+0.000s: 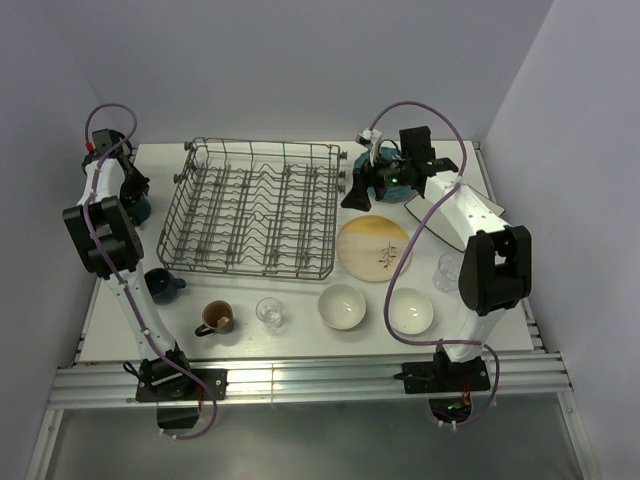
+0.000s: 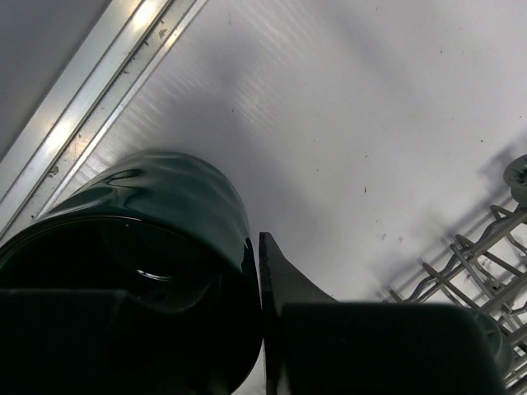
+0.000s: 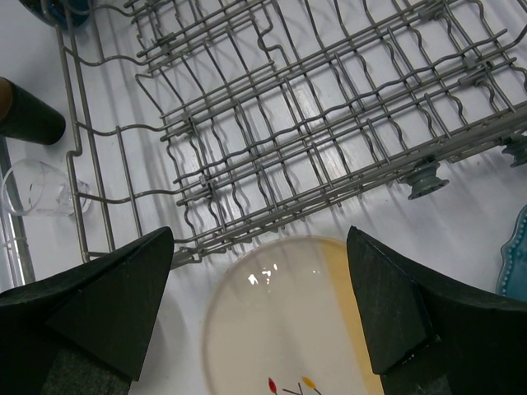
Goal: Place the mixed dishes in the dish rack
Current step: Grab a cup with the left arm, then pass the cup from the left arm to the right
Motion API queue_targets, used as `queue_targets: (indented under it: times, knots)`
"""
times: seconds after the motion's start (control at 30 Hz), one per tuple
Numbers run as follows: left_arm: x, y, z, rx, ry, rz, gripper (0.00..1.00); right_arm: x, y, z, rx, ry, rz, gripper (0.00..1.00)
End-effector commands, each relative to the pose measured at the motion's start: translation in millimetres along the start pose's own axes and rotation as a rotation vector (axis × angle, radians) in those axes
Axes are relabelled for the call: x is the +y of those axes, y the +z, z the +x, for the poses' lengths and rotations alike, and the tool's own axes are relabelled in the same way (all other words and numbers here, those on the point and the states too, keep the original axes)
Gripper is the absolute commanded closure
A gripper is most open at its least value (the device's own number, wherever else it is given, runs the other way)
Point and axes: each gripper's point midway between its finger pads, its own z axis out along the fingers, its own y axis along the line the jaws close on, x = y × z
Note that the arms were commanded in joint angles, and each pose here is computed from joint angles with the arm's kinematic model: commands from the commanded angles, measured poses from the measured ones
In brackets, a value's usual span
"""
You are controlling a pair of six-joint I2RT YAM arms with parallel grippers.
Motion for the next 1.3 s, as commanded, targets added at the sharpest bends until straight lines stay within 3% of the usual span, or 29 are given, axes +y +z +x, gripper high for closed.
queue_targets:
  times: [0.0,0.07,0.3,0.67,0.8,0.93,1.03,1.07,1.1,1.23,1.27]
  knots:
    - [-8,-26,-34,-0.106,0.006,0.012,0.94,1,-5,-10,-0.032,-0.02,-0.004,0.07]
    - [-9,-34,-42,-0.135,0.006,0.013,1.0,2,-5,-10,-0.031,-0.021,-0.004,0.07]
    - [-37,-92,-74,-0.262,0.008,0.102,1.0,2,-5,-13,-0.035,-0.02,-0.009,0.07]
    - [-87,-222,-119,-0.546,0.056,0.192,1.0,6,-4,-25,-0.052,-0.026,-0.042,0.07]
    - [-119,-273,-121,-0.606,0.029,0.37,1.0,10,-7,-41,-0.089,-0.026,-0.064,0.08]
    - [-187,-304,-88,-0.503,0.016,0.741,1.0,17,-9,-74,-0.189,0.028,-0.108,0.09]
    - [-240,-325,-50,-0.352,-0.007,1.03,1.0,19,-8,-111,-0.309,0.151,-0.14,0.1]
    - [-252,-329,-35,-0.284,0.001,1.104,1.0,19,-13,-134,-0.392,0.1,-0.152,0.11]
    - [-265,-339,-33,-0.259,-0.045,1.18,1.0,17,-11,-141,-0.418,0.254,-0.165,0.11]
    - [-308,-374,4,-0.098,-0.102,1.431,1.0,13,-11,-178,-0.548,0.467,-0.19,0.12]
    - [-316,-376,17,-0.049,-0.114,1.466,1.0,15,-8,-187,-0.562,0.508,-0.199,0.0]
